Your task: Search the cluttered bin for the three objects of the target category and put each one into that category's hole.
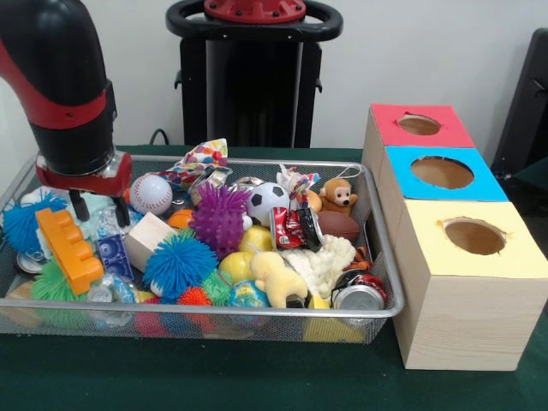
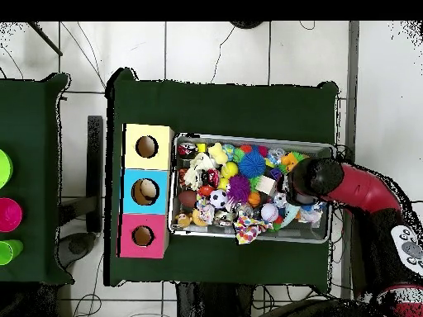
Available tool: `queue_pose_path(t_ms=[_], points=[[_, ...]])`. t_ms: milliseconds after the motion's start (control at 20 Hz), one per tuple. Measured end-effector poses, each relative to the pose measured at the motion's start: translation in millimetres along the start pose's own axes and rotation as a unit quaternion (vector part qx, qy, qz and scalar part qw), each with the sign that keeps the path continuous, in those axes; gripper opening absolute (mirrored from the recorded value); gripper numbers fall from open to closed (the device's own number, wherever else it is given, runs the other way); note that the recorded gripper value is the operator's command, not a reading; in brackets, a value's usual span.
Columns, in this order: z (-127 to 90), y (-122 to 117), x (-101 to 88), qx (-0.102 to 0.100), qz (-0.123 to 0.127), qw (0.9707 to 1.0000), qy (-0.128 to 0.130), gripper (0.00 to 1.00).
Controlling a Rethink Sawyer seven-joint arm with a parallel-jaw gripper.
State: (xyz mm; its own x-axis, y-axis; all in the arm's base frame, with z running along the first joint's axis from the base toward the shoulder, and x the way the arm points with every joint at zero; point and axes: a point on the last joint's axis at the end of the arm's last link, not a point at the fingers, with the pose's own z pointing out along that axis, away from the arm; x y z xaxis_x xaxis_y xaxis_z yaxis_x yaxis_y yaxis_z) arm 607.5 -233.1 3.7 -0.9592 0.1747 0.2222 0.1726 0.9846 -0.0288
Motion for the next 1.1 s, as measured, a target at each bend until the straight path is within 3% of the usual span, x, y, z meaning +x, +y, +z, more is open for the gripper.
queue_pose_path(t_ms=[700,1100], points=[[21.6,-4.8,12.7,0.004,0.005,0.9997,0.022,1.0],[34.9,-4.1,11.3,0.003,0.008,0.9999,0.006,1.0]])
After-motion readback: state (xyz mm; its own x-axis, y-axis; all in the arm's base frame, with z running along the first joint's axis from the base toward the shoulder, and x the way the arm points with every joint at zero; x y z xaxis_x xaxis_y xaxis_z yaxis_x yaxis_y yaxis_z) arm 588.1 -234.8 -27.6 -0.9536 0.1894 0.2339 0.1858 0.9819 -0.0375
